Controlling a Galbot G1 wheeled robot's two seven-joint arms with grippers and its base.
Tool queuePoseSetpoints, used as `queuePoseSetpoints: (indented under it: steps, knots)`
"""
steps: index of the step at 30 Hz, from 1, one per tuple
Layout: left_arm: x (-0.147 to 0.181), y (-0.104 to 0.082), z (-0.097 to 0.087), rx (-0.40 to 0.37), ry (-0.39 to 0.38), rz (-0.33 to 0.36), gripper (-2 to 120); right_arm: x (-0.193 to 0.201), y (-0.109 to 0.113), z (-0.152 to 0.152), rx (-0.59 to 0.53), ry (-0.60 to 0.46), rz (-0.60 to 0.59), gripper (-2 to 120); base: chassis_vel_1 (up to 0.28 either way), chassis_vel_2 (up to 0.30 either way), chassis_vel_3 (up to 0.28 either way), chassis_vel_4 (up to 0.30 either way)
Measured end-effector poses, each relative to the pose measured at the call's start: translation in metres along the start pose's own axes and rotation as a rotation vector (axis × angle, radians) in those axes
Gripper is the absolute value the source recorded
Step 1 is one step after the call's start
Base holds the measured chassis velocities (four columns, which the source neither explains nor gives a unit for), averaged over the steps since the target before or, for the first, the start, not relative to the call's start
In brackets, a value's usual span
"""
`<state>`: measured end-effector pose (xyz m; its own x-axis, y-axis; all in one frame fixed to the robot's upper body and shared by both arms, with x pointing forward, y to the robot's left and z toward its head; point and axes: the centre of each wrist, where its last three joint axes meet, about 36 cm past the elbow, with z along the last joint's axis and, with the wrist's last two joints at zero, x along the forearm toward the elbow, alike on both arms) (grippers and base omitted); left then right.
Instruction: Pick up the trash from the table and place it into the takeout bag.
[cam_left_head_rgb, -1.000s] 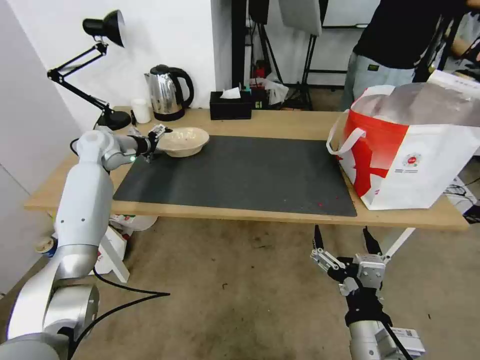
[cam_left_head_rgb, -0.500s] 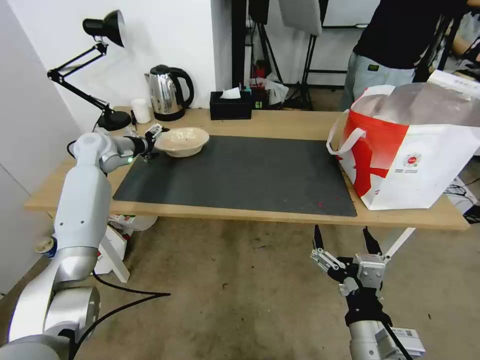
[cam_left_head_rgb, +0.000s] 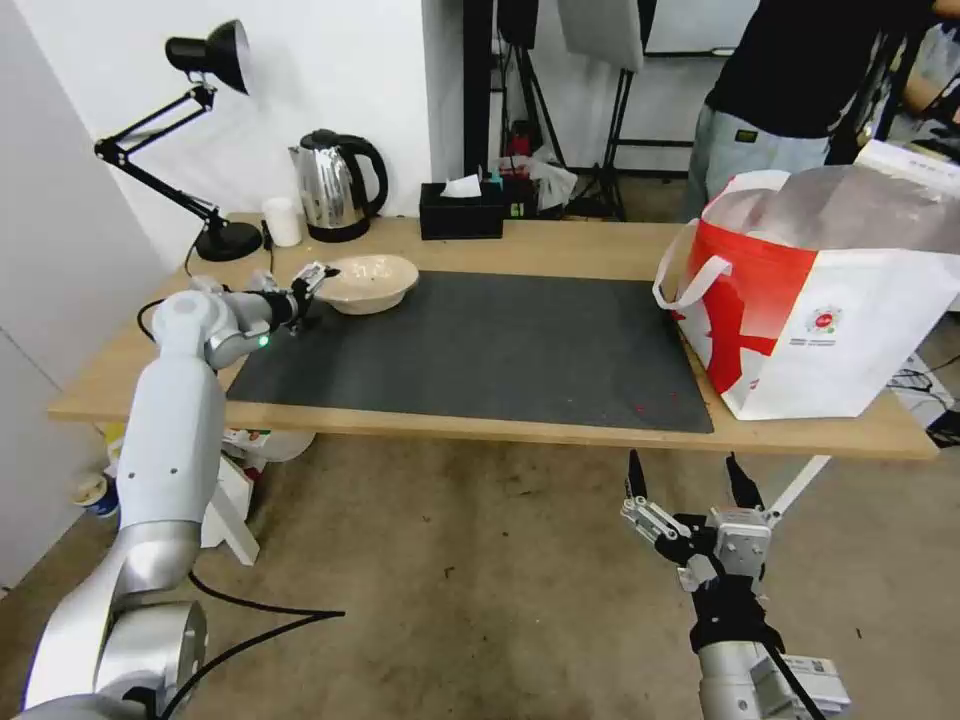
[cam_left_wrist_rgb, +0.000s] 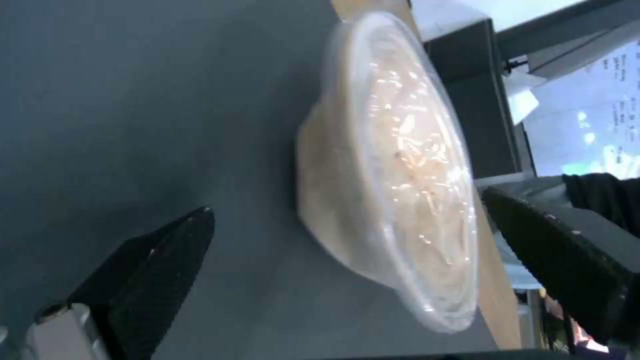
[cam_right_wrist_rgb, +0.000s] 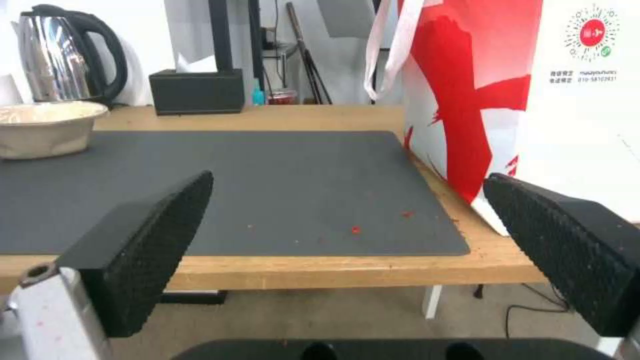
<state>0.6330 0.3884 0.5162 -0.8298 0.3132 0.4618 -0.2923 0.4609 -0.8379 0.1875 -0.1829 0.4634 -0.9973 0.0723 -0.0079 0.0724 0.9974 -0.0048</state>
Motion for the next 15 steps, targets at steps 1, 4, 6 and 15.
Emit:
queuePoseSetpoints:
  steps: [1, 4, 6, 15]
  knots:
    - [0.001, 0.002, 0.001, 0.002, -0.001, -0.001, 100, 0.0, 0.0, 0.0, 0.0, 0.0, 0.0, 100, 0.0, 0.0, 0.0, 0.0]
    - [0.003, 0.005, 0.001, 0.004, -0.004, -0.003, 100, 0.0, 0.0, 0.0, 0.0, 0.0, 0.0, 100, 0.0, 0.0, 0.0, 0.0]
    - [0.007, 0.009, 0.001, 0.007, -0.01, -0.004, 100, 0.0, 0.0, 0.0, 0.0, 0.0, 0.0, 100, 0.0, 0.0, 0.0, 0.0]
    - [0.008, 0.025, 0.003, 0.035, -0.014, -0.001, 100, 0.0, 0.0, 0.0, 0.0, 0.0, 0.0, 100, 0.0, 0.0, 0.0, 0.0]
